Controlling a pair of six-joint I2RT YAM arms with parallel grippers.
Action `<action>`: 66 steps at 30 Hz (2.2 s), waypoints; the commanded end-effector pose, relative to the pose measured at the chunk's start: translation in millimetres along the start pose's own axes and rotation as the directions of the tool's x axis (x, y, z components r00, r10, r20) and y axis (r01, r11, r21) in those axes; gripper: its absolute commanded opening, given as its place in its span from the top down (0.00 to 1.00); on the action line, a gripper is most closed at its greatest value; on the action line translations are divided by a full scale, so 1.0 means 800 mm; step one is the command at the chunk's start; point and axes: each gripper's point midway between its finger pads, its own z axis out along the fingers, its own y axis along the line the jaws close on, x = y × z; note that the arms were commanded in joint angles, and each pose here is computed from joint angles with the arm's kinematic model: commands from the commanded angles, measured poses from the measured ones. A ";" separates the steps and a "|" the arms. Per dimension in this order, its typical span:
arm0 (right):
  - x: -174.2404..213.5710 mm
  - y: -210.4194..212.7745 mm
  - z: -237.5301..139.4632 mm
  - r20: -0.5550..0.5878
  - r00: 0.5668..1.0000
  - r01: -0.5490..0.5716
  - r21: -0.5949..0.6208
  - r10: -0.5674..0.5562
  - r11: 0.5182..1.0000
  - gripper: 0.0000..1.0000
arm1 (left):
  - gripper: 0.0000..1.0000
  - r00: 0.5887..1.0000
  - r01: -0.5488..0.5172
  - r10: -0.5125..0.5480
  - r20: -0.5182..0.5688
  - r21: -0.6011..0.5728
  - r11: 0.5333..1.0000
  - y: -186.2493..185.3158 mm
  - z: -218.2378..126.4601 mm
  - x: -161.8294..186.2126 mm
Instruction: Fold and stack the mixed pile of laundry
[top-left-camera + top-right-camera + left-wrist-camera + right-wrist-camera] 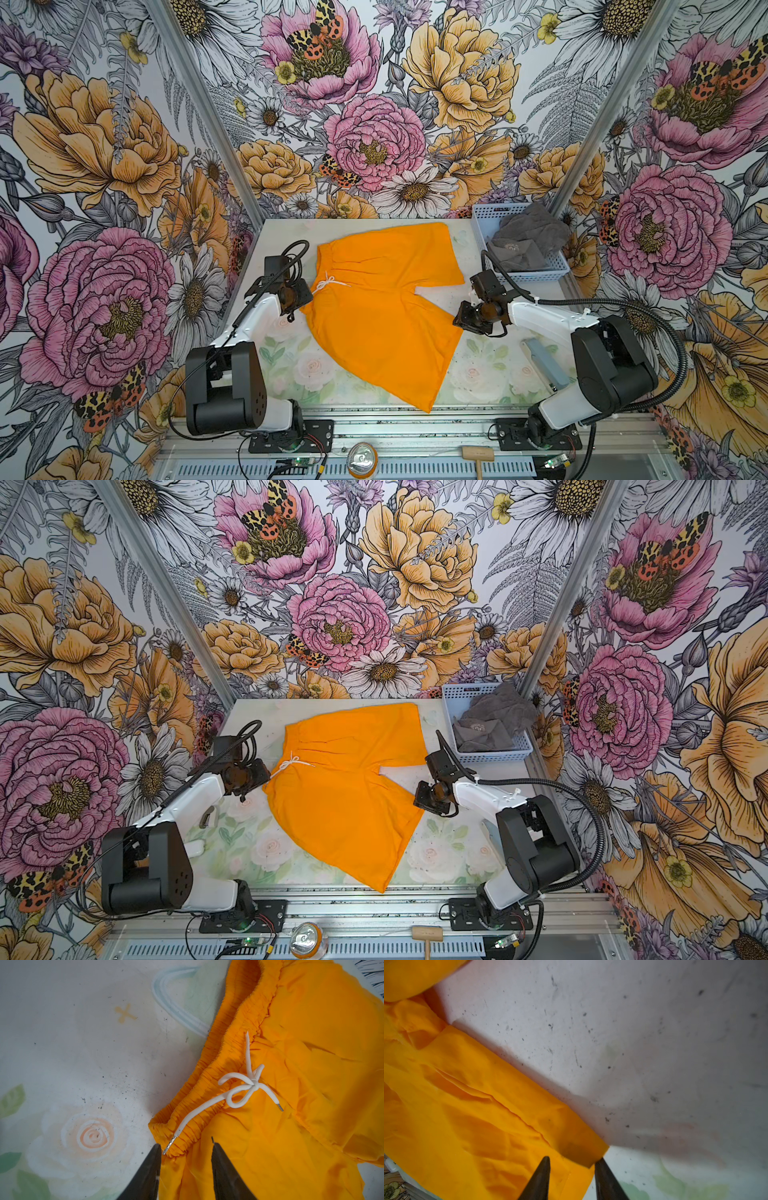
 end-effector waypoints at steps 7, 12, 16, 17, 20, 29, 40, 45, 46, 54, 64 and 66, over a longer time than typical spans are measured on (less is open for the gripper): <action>-0.019 -0.004 0.001 0.077 0.997 0.004 0.033 -0.006 0.999 0.93 | 0.58 1.000 -0.028 0.029 -0.008 0.024 0.999 -0.005 -0.002 0.005; -0.027 -0.008 -0.013 0.104 0.995 -0.005 0.033 0.001 0.999 1.00 | 0.58 0.999 -0.029 0.029 -0.013 0.028 0.999 -0.006 -0.001 0.007; -0.044 -0.014 -0.037 0.132 0.991 -0.011 0.040 0.006 0.999 1.00 | 0.58 0.999 -0.032 0.033 -0.019 0.030 0.999 -0.006 -0.001 0.009; -0.049 -0.016 -0.041 0.137 0.991 -0.012 0.041 0.006 0.999 1.00 | 0.58 0.999 -0.035 0.036 -0.022 0.032 0.999 -0.007 0.000 0.010; -0.063 -0.030 -0.045 0.136 0.991 -0.021 0.063 0.013 0.998 1.00 | 0.58 0.999 -0.041 0.042 -0.033 0.041 0.998 -0.011 0.002 0.014; -0.122 -0.074 -0.042 0.166 0.986 -0.034 0.157 0.008 0.987 1.00 | 0.58 0.994 -0.076 0.082 -0.070 0.074 0.994 -0.027 0.004 0.029; -0.222 -0.079 -0.043 0.219 0.976 -0.023 0.202 -0.022 0.979 1.00 | 0.57 0.976 -0.135 0.154 -0.152 0.124 0.983 -0.058 0.008 0.089; -0.212 -0.068 -0.059 0.203 0.978 0.009 0.184 -0.046 0.983 0.74 | 0.56 0.968 -0.159 0.180 -0.174 0.130 0.979 -0.067 0.012 0.113; -0.201 -0.068 -0.064 0.198 0.979 0.012 0.180 -0.048 0.984 0.69 | 0.55 0.968 -0.161 0.183 -0.174 0.132 0.978 -0.068 0.012 0.116; -0.064 -0.074 -0.081 0.121 0.992 -0.036 0.072 0.027 0.997 0.63 | 0.53 0.973 -0.162 0.183 -0.139 0.152 0.975 -0.066 0.002 0.126; 0.024 -0.081 -0.080 0.068 0.995 -0.071 0.010 0.070 0.997 0.63 | 0.51 0.974 -0.169 0.191 -0.122 0.168 0.971 -0.069 0.015 0.132; 0.030 -0.081 -0.080 0.066 0.995 -0.074 0.007 0.073 0.997 0.63 | 0.51 0.972 -0.170 0.192 -0.133 0.158 0.973 -0.066 0.021 0.137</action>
